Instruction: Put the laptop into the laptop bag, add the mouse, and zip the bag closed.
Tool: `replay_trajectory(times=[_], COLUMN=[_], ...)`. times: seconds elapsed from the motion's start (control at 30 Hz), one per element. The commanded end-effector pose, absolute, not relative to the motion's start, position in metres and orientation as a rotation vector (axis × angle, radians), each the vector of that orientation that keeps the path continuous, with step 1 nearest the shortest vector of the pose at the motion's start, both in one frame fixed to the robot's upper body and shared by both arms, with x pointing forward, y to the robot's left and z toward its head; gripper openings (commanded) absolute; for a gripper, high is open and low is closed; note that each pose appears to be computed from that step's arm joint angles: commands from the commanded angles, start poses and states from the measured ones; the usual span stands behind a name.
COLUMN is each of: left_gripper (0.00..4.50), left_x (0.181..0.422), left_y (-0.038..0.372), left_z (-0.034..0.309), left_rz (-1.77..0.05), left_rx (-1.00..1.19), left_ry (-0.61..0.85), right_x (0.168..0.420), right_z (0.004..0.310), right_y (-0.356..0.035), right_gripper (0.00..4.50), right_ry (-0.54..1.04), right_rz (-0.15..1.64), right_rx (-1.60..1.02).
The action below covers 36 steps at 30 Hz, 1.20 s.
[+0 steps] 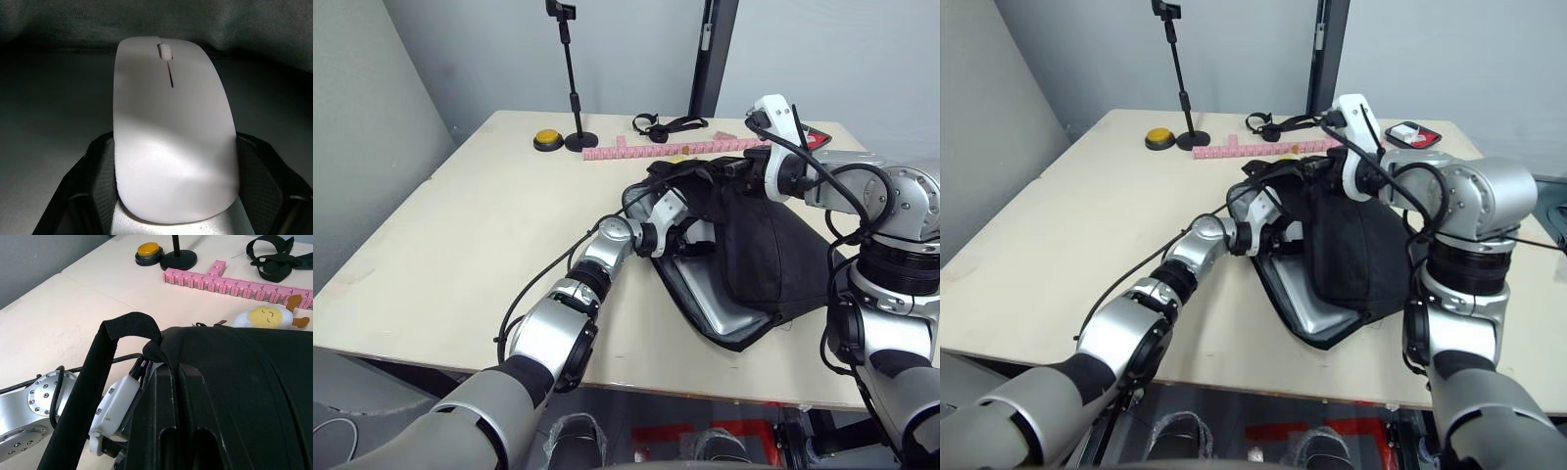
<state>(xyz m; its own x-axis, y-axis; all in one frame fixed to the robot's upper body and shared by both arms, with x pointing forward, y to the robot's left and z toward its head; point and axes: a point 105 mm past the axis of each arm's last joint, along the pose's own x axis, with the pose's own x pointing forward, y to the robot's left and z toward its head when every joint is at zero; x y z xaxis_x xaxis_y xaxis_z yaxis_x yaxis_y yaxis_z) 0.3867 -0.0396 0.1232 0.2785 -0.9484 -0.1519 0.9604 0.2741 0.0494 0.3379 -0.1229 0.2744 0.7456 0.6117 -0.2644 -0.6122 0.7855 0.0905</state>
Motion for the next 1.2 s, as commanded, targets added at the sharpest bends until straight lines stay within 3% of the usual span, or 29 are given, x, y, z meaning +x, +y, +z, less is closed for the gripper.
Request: replay_trajectory(times=[0.03, 0.33, 0.53, 0.8, 1.0, 1.2], left_gripper=[4.48, 4.48, 4.48, 4.48, 4.48, 4.48], left_x=[0.390, 0.376, 0.346, 0.304, 0.303, 0.300], left_y=[-0.030, 0.009, 0.057, 0.119, 0.146, 0.172], left_z=[0.130, 0.137, 0.144, 0.189, 0.214, 0.231], left_rz=[-1.279, -1.367, -1.445, -1.511, -1.440, -1.383], left_rx=[0.130, 0.136, 0.276, 0.228, 0.148, 0.152], left_ry=[0.067, 0.059, 0.088, 0.109, 0.122, 0.130], right_x=[0.328, 0.328, 0.330, 0.325, 0.328, 0.315], right_z=[0.303, 0.302, 0.302, 0.291, 0.279, 0.268], right_y=[-0.121, -0.125, -0.129, -0.132, -0.133, -0.119], right_gripper=[0.00, 0.00, 0.00, 0.00, 0.00, 0.00], right_ry=[0.176, 0.186, 0.189, 0.223, 0.258, 0.296], right_rz=[0.700, 0.689, 0.686, 0.768, 0.797, 0.920], right_rx=[-0.025, -0.026, -0.033, -0.054, -0.059, -0.104])
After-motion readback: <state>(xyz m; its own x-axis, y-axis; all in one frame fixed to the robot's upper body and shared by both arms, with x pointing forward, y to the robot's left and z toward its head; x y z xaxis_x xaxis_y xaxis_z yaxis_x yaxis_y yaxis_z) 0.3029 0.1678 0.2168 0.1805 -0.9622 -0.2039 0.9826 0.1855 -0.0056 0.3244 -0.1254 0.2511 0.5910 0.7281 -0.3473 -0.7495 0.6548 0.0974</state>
